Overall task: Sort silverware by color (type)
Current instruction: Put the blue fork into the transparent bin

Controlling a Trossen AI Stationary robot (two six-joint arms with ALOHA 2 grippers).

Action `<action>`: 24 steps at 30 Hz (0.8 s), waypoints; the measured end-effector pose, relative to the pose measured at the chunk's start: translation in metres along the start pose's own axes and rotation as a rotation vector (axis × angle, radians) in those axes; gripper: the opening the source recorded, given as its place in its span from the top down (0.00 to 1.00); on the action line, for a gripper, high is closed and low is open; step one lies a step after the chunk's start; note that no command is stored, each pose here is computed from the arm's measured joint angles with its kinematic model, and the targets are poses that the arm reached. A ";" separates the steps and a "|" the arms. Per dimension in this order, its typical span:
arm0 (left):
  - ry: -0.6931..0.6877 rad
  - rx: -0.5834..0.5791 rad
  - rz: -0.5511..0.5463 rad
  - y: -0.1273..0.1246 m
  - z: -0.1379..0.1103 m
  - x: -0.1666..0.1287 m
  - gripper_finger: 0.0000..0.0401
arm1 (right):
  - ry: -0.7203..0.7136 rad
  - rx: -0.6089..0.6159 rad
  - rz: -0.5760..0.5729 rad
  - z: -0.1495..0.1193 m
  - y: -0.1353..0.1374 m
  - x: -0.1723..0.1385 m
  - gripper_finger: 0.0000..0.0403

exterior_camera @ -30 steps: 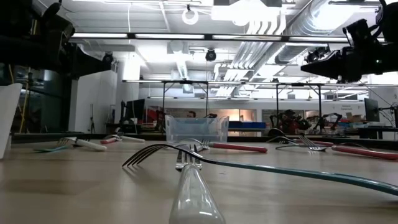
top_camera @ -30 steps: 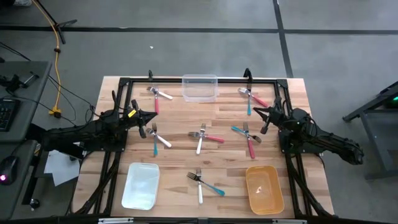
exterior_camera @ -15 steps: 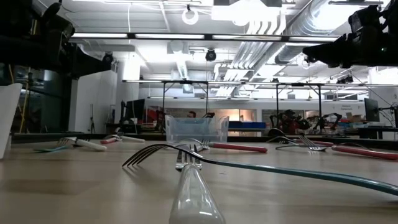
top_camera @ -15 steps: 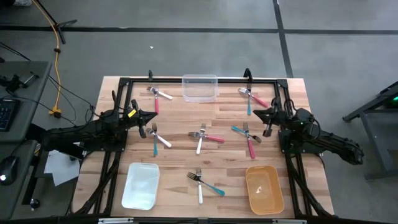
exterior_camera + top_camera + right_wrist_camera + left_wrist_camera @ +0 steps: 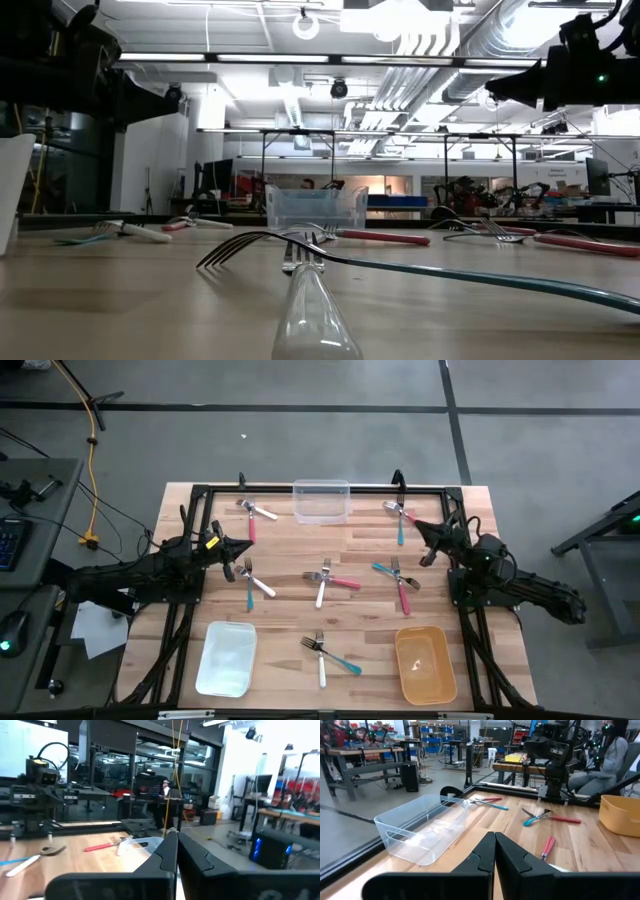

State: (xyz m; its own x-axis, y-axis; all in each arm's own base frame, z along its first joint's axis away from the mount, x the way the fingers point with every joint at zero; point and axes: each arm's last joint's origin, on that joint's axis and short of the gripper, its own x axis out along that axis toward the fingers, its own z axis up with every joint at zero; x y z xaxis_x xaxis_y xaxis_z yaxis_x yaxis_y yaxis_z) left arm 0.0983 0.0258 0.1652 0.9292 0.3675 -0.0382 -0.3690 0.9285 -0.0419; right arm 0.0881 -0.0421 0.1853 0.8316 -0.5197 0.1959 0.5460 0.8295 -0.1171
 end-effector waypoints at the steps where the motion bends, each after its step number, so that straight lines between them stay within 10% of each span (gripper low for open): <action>1: 0.000 -0.003 0.000 0.000 0.000 0.000 1.00 | 0.008 0.013 -0.008 -0.001 0.000 0.001 1.00; 14: 0.000 0.024 0.000 0.000 0.000 0.000 1.00 | 0.425 0.164 -0.061 -0.017 0.006 0.029 0.99; 24: -0.001 0.068 0.008 0.000 0.000 0.000 1.00 | 0.925 0.258 -0.021 -0.004 0.027 0.060 0.76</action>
State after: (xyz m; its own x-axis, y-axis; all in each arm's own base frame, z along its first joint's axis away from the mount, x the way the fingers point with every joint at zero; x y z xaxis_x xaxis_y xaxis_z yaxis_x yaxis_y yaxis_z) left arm 0.0982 0.0260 0.1652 0.9261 0.3754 -0.0374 -0.3746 0.9268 0.0259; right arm 0.1535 -0.0513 0.1904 0.6333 -0.3990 -0.6631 0.6144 0.7802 0.1173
